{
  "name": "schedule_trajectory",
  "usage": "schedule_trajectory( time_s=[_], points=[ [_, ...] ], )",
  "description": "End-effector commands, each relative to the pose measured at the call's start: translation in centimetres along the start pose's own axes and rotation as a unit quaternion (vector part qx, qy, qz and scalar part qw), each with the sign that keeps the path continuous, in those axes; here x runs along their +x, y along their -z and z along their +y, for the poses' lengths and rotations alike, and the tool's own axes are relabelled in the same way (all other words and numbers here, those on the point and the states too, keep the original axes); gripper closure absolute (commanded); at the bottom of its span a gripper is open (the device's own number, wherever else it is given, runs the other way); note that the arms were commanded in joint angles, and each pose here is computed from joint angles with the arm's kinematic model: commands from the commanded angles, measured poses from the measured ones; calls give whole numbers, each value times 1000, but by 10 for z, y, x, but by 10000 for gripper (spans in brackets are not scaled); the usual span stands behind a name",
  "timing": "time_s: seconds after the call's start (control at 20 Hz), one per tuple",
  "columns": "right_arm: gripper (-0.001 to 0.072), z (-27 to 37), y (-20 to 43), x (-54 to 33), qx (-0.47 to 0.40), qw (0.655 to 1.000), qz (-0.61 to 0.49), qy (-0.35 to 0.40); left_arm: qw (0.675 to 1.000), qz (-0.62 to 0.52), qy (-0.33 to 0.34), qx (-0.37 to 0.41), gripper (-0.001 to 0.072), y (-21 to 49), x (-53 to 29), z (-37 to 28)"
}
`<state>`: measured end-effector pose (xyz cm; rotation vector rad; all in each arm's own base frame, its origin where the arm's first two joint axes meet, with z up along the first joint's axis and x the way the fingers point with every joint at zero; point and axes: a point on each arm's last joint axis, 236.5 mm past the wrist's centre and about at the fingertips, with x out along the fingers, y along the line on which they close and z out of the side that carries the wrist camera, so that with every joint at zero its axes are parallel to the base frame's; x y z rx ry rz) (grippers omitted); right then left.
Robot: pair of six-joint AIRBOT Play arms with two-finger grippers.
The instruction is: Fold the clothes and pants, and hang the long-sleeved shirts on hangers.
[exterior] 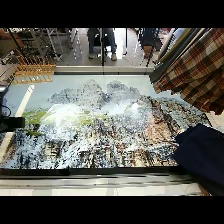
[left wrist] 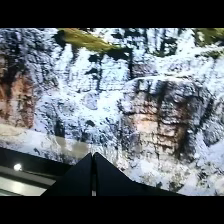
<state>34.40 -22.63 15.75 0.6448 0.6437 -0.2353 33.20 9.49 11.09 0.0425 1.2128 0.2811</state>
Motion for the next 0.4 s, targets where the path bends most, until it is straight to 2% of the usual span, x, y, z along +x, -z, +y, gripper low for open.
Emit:
schedule_trajectory(
  time_s=[0.0, 0.1, 0.15, 0.2, 0.25, 0.35],
  points=[
    [269, 61, 76, 50, -174, 976, 133, 6, 998, -21, -55, -27, 697, -10, -1, 26],
    [258, 66, 61, 64, -275, 954, 99, 60, 998, -21, -55, -27, 697, -10, -1, 26],
    [141, 74, 44, 70, -305, 948, 60, 71, 998, -21, -55, -27, 697, -10, -1, 26],
    [-8, 87, 23, 72, -321, 944, 9, 71, 998, -21, -55, -27, 697, -10, -1, 26],
    [31, 101, 4, 73, -326, 942, -41, 67, 998, -21, -55, -27, 697, -10, -1, 26],
    [28, 119, -26, 70, -333, 934, -113, 64, 998, -21, -55, -27, 697, -10, -1, 26]
  ],
)
